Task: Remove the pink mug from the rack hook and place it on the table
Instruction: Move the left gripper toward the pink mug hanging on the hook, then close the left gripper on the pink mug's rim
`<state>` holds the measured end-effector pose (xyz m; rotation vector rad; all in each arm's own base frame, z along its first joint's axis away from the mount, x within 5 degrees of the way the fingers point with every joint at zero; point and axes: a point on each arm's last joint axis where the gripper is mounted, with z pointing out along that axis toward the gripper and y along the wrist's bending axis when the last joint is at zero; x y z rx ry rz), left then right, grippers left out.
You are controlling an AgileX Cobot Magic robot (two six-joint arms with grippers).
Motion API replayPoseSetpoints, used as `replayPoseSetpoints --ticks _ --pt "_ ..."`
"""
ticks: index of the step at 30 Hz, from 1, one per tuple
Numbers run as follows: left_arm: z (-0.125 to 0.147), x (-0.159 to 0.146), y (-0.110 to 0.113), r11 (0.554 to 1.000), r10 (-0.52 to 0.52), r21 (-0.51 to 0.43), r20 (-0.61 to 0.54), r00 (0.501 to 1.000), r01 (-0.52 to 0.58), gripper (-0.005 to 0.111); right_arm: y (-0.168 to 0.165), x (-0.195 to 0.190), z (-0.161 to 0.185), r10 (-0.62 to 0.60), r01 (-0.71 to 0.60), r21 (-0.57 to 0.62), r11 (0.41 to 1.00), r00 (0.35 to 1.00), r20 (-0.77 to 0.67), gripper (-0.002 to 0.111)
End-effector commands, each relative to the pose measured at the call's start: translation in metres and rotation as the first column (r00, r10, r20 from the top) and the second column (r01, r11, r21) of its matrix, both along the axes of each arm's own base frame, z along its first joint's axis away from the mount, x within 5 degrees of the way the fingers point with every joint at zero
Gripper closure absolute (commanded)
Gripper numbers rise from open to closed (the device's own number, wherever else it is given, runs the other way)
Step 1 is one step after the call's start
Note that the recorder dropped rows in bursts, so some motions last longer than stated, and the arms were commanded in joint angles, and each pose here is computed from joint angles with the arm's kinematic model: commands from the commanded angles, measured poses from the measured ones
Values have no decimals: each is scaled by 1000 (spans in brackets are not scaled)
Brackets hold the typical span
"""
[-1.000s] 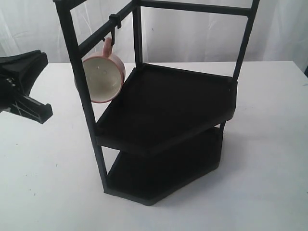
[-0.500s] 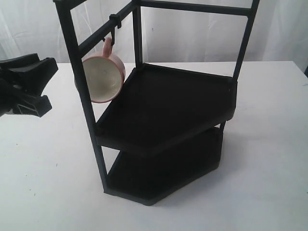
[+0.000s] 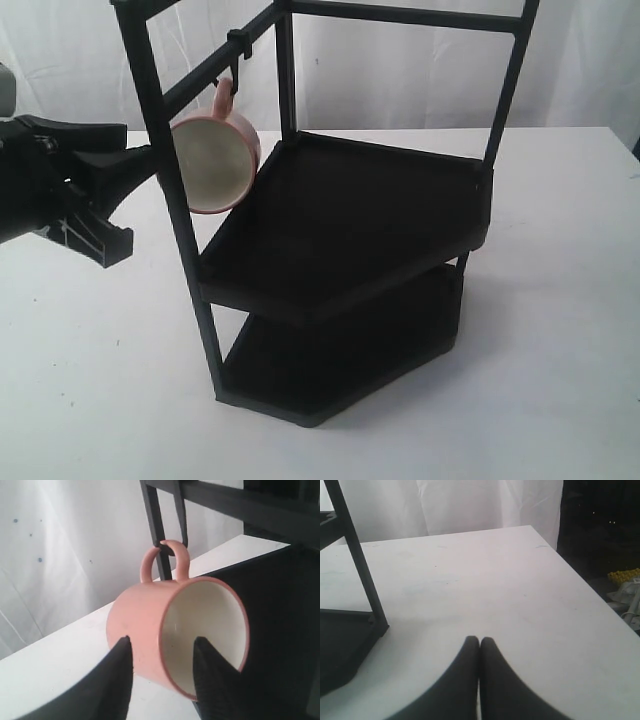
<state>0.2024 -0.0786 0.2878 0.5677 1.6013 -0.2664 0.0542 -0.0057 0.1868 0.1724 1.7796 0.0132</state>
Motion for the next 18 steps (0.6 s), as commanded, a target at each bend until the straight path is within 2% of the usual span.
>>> replayPoseSetpoints --ticks 1,18 --pt "1 0 0 1000 8 -12 -9 1000 -8 62 -1 0 0 -10 10 -7 1000 1000 8 108" --pt "-15 14 -8 999 -35 -21 -50 998 34 62 -1 0 0 -10 10 -7 1000 1000 8 108"
